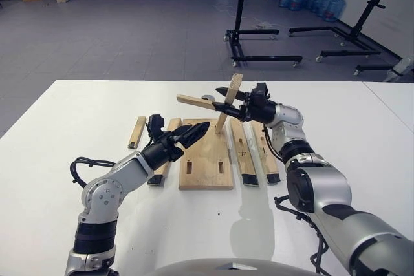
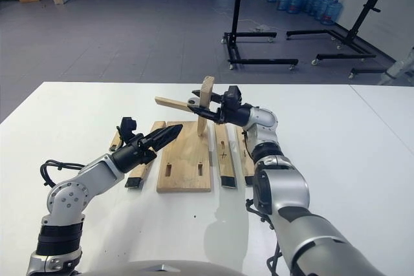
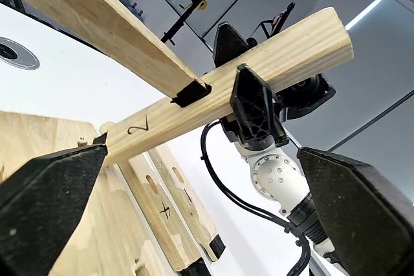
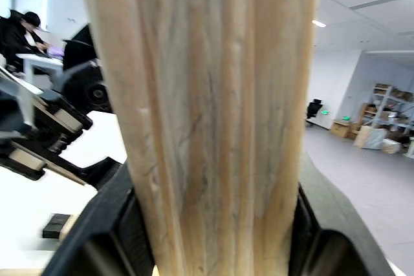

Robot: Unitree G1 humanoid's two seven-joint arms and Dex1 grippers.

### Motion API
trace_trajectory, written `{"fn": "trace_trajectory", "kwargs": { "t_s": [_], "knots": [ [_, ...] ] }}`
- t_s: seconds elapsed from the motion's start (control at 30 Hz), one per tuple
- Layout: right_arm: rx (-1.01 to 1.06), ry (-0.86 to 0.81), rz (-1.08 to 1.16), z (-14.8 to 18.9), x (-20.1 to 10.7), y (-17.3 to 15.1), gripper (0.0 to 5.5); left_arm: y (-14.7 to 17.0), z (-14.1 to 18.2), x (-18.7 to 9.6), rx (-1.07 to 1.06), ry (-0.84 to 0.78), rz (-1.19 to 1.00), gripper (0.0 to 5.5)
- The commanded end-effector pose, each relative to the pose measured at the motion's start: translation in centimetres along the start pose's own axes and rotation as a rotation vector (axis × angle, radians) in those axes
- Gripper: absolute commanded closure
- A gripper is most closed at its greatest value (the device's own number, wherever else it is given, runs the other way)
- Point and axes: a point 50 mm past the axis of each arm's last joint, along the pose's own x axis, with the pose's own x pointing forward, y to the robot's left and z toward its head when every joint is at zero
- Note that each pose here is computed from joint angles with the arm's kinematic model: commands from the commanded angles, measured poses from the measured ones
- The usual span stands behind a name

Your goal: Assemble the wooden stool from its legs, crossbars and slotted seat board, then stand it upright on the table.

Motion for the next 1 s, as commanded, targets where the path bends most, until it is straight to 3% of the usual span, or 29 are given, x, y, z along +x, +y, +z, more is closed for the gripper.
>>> {"fn": "trace_trajectory", "kwargs": {
  "t_s": [0.03,0.4,0.7,0.87,1.0],
  "knots": [
    [0.084,0.09,0.011,-1.2,-0.7,0.4,3.42,0.1,-0.2,0.0,0.002,0.004,0.011,0.1],
    [0.204,0.274,0.016,-2.2,-2.0,0.3,3.42,0.2,-0.2,-0.1,0.004,0.011,0.009,0.1],
    [0.086,0.195,0.036,-0.2,-1.0,-0.6,3.42,0.1,-0.3,0.0,0.003,0.013,0.009,0.1],
    [0.088,0.013,-0.039,1.6,-0.5,-1.7,3.42,0.1,-0.4,0.1,-0.002,0.012,0.007,0.1],
    [0.066,-0.043,-0.085,2.2,-0.5,-2.1,3.42,0.0,-0.5,0.1,-0.004,0.013,0.005,0.1]
  ]
}}
